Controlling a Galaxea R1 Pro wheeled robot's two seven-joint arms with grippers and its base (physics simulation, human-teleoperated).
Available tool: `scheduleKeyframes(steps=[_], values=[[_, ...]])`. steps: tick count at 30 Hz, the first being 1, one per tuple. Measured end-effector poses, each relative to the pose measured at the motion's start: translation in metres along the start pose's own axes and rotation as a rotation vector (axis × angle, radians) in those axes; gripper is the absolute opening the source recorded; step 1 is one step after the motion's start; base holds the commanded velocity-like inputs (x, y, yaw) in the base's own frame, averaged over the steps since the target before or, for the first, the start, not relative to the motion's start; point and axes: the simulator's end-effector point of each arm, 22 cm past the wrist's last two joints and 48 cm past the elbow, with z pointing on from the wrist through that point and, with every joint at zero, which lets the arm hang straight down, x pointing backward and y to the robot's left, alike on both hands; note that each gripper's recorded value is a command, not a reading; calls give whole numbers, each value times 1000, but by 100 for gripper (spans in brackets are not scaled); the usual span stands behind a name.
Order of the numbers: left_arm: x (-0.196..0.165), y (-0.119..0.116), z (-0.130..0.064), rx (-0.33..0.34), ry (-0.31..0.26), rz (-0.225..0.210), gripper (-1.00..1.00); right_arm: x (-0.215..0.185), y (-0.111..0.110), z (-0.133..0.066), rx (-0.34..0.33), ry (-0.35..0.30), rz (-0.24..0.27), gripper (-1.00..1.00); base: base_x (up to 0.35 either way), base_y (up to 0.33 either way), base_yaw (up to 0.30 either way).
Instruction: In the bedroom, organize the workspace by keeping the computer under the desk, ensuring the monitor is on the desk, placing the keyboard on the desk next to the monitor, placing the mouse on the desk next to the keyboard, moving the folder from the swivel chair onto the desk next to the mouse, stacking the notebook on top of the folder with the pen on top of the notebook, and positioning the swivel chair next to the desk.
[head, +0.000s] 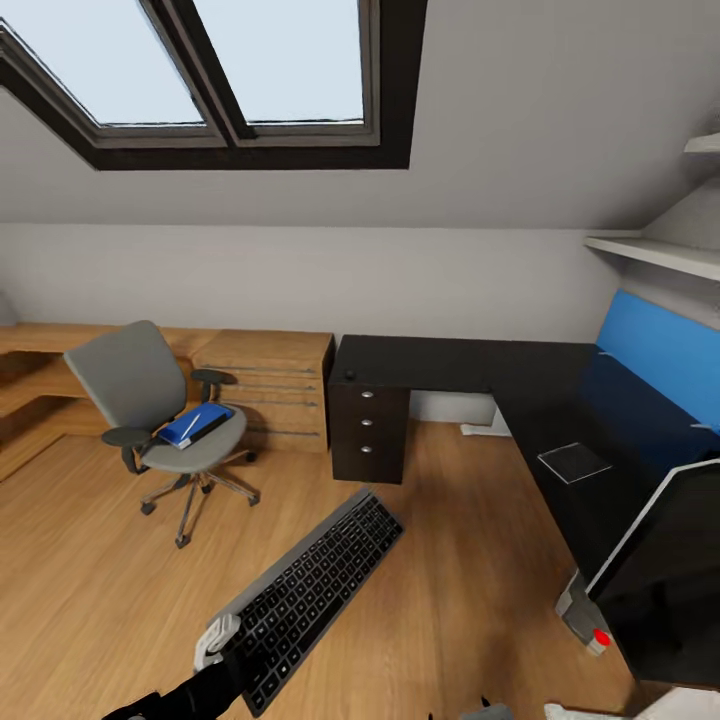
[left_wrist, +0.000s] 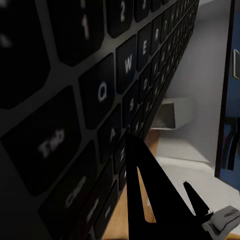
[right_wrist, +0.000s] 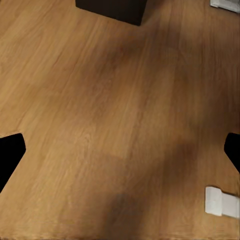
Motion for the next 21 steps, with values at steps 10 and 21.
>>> scheduleKeyframes(steps=[10,21], values=[[4,18,-1,-35,5,-19,-100,37,-40,-15,35,53,-45,100,-334,0,0],[0,20,-1,-39,-20,-14,-100,66,-70,-31,62,92,-71,100,-335,0,0]])
